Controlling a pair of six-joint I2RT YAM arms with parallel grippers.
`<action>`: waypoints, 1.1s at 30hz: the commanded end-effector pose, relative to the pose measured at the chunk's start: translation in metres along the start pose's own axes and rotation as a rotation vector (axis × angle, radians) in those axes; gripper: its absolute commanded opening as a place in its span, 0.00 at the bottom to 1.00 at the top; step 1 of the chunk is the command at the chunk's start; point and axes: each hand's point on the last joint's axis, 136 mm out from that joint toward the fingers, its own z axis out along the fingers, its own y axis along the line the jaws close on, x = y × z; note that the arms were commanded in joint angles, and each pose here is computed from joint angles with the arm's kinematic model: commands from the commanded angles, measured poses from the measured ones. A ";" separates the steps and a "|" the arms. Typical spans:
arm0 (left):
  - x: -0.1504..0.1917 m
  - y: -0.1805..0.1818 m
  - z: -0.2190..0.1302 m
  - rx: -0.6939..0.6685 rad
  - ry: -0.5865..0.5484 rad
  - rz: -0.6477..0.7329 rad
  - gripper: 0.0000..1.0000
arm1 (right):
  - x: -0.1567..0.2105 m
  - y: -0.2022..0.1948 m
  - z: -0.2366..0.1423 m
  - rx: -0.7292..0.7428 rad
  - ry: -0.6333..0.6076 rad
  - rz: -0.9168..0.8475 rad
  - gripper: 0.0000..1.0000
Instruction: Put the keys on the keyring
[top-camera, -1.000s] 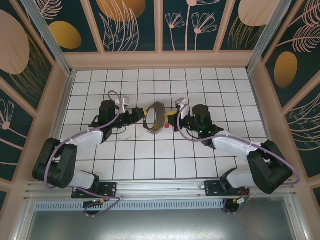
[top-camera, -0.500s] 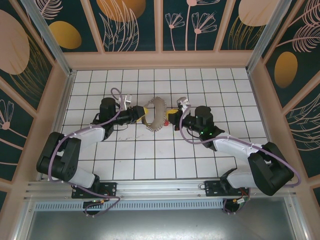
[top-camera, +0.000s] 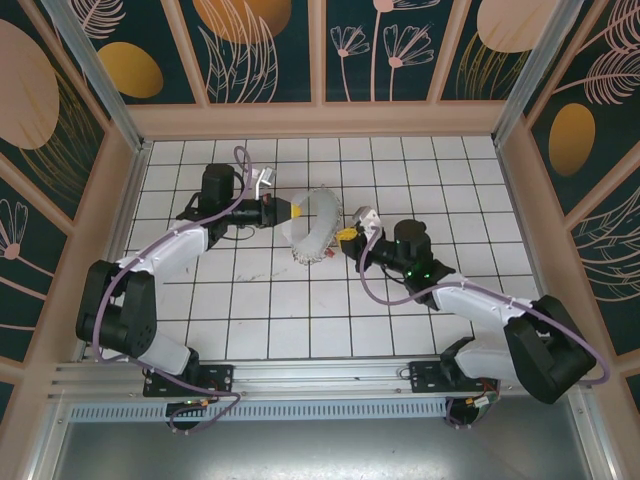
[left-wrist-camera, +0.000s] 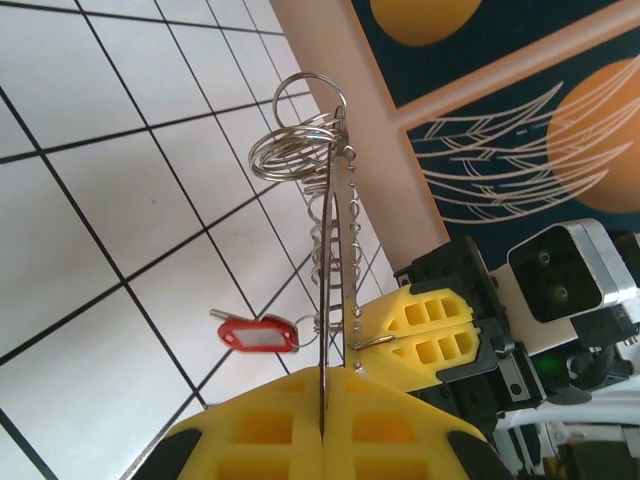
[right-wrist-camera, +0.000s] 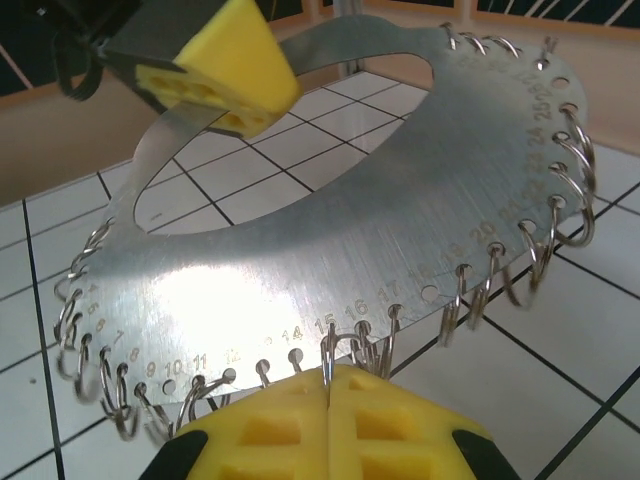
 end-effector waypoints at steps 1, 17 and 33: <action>-0.001 0.006 -0.006 -0.014 0.021 0.013 0.00 | -0.011 0.002 -0.008 0.017 -0.048 -0.128 0.00; 0.008 -0.004 -0.002 0.108 0.080 -0.101 0.00 | -0.058 0.023 -0.021 -0.002 -0.347 -0.258 0.00; -0.010 -0.027 -0.005 0.194 0.061 -0.152 0.00 | -0.088 0.036 -0.046 -0.110 -0.534 -0.251 0.00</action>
